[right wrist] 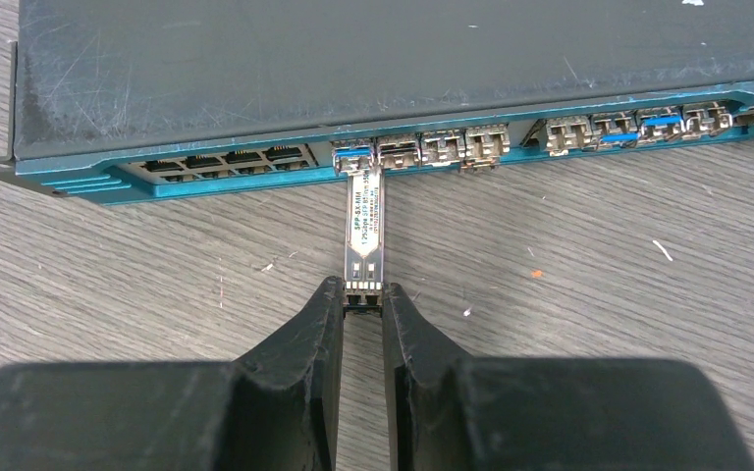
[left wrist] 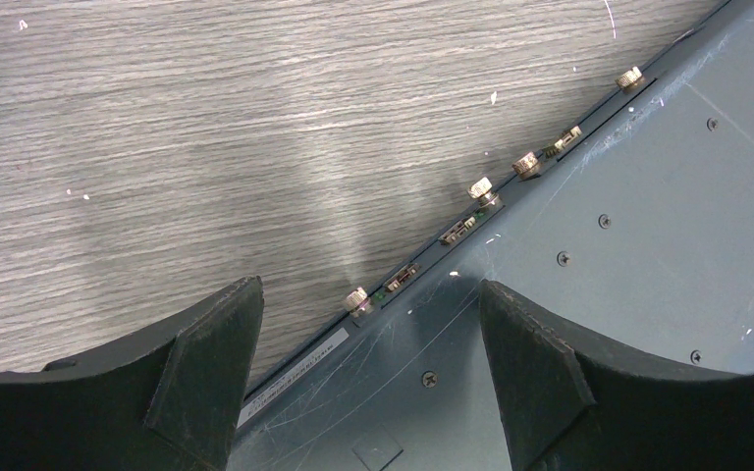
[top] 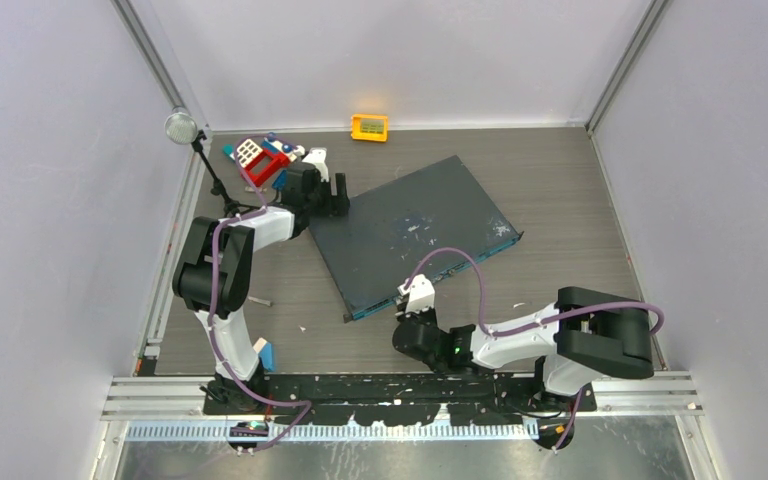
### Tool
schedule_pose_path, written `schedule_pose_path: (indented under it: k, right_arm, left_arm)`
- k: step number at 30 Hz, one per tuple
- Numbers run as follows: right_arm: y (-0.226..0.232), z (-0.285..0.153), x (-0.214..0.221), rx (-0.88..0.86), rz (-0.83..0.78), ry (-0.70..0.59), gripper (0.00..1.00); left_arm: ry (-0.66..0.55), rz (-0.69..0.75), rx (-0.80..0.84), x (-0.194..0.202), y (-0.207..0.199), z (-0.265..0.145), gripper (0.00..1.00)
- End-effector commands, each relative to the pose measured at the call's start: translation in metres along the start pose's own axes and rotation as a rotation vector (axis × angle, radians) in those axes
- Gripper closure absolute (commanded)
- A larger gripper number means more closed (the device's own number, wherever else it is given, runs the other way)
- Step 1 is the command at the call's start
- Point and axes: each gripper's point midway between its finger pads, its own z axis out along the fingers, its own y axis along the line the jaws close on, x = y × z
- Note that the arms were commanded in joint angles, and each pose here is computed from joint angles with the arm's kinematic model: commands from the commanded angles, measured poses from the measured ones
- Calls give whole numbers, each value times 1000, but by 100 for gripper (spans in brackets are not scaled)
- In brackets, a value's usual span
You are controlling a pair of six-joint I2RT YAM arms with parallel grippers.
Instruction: Insert the plug into the switch port
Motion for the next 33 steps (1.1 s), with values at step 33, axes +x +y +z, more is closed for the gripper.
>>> schedule_pose_path:
  k: [33]
  right_arm:
    - [23,-5,-36,-69,90,-71,100]
  left_arm:
    - [119,46,-29,35,5,4,18]
